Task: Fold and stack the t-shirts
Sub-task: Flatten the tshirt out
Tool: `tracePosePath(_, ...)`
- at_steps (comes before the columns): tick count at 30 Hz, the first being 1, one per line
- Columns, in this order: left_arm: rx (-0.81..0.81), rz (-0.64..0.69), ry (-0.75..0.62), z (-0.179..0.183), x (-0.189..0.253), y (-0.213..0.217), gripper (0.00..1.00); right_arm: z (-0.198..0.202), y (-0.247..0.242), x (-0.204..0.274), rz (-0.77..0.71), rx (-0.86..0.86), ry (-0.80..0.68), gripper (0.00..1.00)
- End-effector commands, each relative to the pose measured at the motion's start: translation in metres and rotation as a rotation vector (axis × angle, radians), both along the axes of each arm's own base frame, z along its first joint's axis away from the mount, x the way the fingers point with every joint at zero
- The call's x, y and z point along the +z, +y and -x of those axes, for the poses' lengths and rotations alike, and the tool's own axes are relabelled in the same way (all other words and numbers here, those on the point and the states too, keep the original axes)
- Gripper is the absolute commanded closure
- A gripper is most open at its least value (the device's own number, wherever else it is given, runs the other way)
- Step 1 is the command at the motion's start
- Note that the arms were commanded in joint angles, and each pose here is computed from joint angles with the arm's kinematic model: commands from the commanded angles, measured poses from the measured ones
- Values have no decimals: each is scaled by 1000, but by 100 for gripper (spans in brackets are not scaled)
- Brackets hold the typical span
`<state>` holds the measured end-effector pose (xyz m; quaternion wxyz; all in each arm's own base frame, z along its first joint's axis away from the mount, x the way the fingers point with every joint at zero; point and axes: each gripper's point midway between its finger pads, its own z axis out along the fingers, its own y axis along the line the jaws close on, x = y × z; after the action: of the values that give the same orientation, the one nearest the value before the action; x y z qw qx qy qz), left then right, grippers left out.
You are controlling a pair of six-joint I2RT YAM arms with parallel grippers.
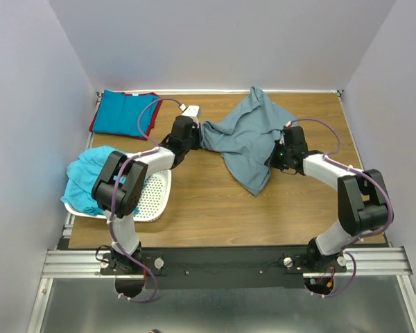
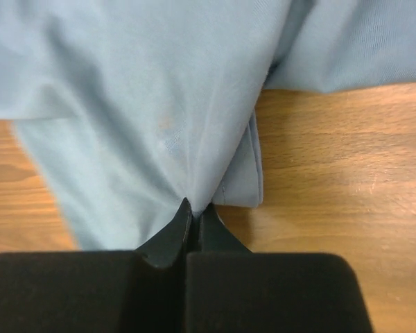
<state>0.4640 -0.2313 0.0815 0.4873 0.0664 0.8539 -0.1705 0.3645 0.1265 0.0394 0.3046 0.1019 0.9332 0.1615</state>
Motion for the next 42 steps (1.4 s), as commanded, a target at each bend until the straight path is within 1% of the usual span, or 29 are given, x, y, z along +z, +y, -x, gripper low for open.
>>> tracePosePath(1, -58, 95, -121, 17, 74, -4, 100, -6, -3, 56, 1, 0, -139, 100)
tracePosePath(2, -63, 108, -138, 21, 85, -3, 100, -5, -5, 66, 7, -5, -157, 100)
tracePosePath(3, -75, 136, -168, 33, 106, -1, 100, -3, -10, 76, 28, -15, -169, 100)
tracePosePath(4, -76, 148, -185, 38, 116, 0, 100, -6, -12, 91, 32, -23, -211, 100)
tracePosePath(5, -82, 164, -198, 45, 126, 2, 100, 1, -15, 110, 32, -24, -241, 100)
tracePosePath(6, -97, 188, -226, 58, 144, 5, 100, 2, -26, 121, 74, -57, -256, 100)
tracePosePath(7, -104, 200, -239, 65, 153, 7, 100, 5, -30, 132, 86, -69, -278, 100)
tracePosePath(8, -110, 227, -288, 76, 178, 11, 100, 10, -34, 156, 83, -80, -333, 100)
tracePosePath(10, -116, 241, -289, 92, 183, 16, 100, 17, -45, 180, 115, -115, -380, 99)
tracePosePath(11, -121, 266, -329, 104, 202, 21, 100, 22, -52, 199, 123, -140, -427, 98)
tracePosePath(13, -141, 297, -331, 118, 208, 22, 100, 28, -58, 223, 128, -160, -475, 97)
tracePosePath(14, -152, 315, -354, 127, 217, 24, 100, 32, -63, 236, 130, -177, -508, 97)
tracePosePath(15, -167, 329, -367, 132, 223, 23, 100, 32, -64, 240, 134, -183, -515, 97)
tracePosePath(17, -183, 336, -364, 133, 217, 21, 100, 29, -71, 253, 156, -212, -547, 97)
tracePosePath(19, -196, 341, -361, 126, 212, 15, 100, 16, -78, 241, 214, -241, -505, 97)
tracePosePath(21, -218, 329, -289, 105, 183, 6, 100, 2, -92, 235, 299, -303, -480, 98)
tracePosePath(22, -247, 334, -271, 99, 177, -1, 100, -6, -96, 225, 335, -318, -449, 98)
tracePosePath(23, -250, 326, -248, 90, 167, -5, 100, -21, -97, 201, 377, -314, -385, 98)
tracePosePath(24, -244, 308, -206, 70, 146, -11, 99, -32, -105, 193, 410, -338, -359, 97)
tracePosePath(25, -240, 300, -182, 60, 135, -13, 89, -39, -106, 182, 429, -340, -330, 95)
tracePosePath(26, -240, 277, -115, 48, 102, -17, 73, -50, -106, 154, 460, -331, -265, 71)
tracePosePath(27, -245, 280, -120, 37, 106, -22, 57, -56, -108, 145, 469, -333, -243, 44)
tracePosePath(28, -245, 278, -99, 34, 97, -24, 41, -61, -106, 141, 466, -329, -233, 23)
tracePosePath(29, -250, 279, -88, 34, 91, -26, 37, -63, -106, 131, 469, -326, -209, 11)
tracePosePath(30, -246, 276, -71, 36, 81, -26, 32, -63, -99, 122, 442, -307, -190, 2)
tracePosePath(32, -218, 267, -68, 40, 72, -21, 31, -58, -96, 111, 424, -298, -175, 0)
tracePosePath(35, -177, 238, -32, 53, 49, -9, 32, -51, -91, 106, 389, -278, -180, 0)
tracePosePath(39, -144, 201, 39, 68, 14, -1, 40, -36, -86, 85, 359, -249, -136, 0)
tracePosePath(42, -111, 167, 69, 70, -3, 4, 45, -31, -81, 78, 334, -234, -129, 0)
